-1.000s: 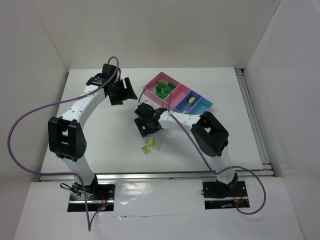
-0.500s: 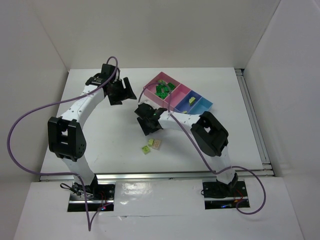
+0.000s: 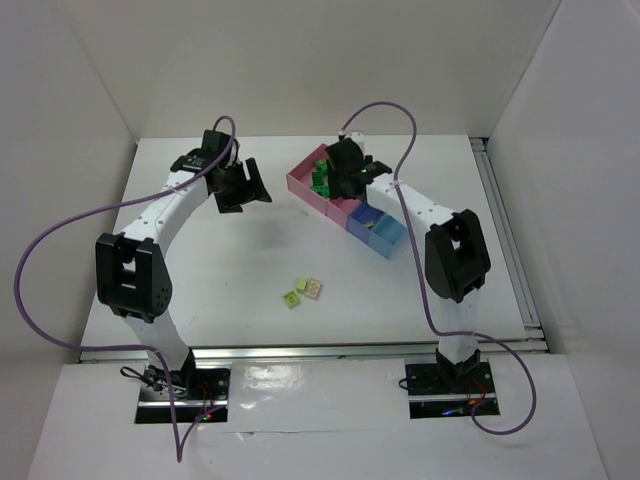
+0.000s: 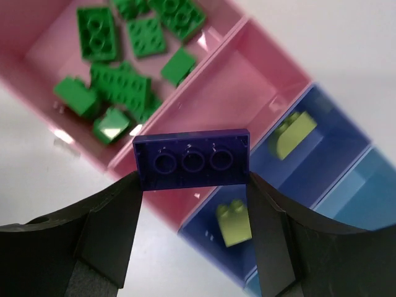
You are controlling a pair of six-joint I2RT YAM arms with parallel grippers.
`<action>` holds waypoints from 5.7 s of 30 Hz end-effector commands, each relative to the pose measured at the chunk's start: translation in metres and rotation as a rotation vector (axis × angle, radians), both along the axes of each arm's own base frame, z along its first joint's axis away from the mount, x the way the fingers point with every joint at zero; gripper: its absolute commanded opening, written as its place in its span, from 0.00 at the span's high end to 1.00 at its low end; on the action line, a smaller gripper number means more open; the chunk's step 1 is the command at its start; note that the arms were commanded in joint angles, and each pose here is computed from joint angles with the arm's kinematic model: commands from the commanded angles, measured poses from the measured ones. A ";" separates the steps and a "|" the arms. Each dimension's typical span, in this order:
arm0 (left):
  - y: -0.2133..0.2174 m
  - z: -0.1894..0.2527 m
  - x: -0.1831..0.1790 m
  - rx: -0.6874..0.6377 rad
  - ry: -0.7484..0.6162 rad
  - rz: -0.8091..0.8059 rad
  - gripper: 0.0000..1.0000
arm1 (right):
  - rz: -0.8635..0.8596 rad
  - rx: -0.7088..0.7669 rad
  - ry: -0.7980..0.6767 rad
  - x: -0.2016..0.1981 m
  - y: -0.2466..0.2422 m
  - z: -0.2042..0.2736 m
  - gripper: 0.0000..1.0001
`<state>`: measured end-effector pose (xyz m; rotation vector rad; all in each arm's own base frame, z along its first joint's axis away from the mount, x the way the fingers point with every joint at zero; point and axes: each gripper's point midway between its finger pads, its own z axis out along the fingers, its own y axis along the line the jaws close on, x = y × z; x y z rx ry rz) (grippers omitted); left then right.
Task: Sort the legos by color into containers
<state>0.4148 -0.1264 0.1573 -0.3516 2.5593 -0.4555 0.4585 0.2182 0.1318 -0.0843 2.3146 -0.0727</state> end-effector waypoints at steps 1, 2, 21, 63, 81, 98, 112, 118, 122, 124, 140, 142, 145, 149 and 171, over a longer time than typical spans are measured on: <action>0.006 0.012 0.001 0.001 -0.036 -0.003 0.17 | -0.028 -0.012 -0.045 0.025 -0.008 0.016 0.48; 0.006 0.012 0.001 0.001 -0.036 -0.003 0.17 | -0.028 -0.018 -0.035 0.029 -0.006 0.008 0.48; 0.006 0.016 0.002 0.000 -0.045 -0.003 0.17 | 0.111 0.096 -0.078 -0.055 0.006 0.055 0.30; 0.009 0.012 -0.001 -0.001 -0.029 -0.008 0.17 | 0.611 -0.160 0.279 -0.184 0.085 -0.110 0.57; 0.007 0.009 0.003 -0.009 -0.028 -0.013 0.17 | -0.268 -0.010 0.021 -0.089 -0.097 0.002 0.55; 0.003 0.013 0.002 -0.015 -0.035 -0.015 0.17 | -0.323 -0.018 -0.043 -0.056 -0.122 0.017 0.12; 0.007 0.018 0.005 0.007 -0.046 0.002 0.17 | 0.403 0.158 0.199 -0.180 0.121 -0.036 0.09; 0.006 0.020 0.004 0.000 -0.045 -0.003 0.17 | 0.330 0.185 0.282 -0.187 0.136 -0.062 0.15; 0.006 0.017 0.002 0.001 -0.036 -0.003 0.17 | 0.291 0.143 0.331 -0.190 0.131 -0.082 0.23; 0.006 0.017 0.002 0.001 -0.036 -0.003 0.17 | 0.275 0.134 0.337 -0.190 0.128 -0.081 0.28; 0.003 0.011 0.004 -0.012 -0.024 -0.014 0.17 | 0.253 0.087 0.356 -0.204 0.115 -0.086 0.69; 0.003 0.011 0.004 -0.012 -0.024 -0.014 0.17 | 0.254 0.089 0.316 -0.196 0.117 -0.075 0.75; 0.004 0.016 0.004 -0.007 -0.038 -0.009 0.18 | 0.190 0.053 0.258 -0.176 0.095 -0.060 0.80; 0.006 0.023 0.005 -0.009 -0.067 0.005 0.18 | 0.030 0.040 0.075 -0.128 0.046 -0.007 0.81; 0.006 0.014 -0.001 -0.005 -0.040 -0.007 0.18 | -0.077 0.085 -0.103 -0.023 -0.034 0.039 0.22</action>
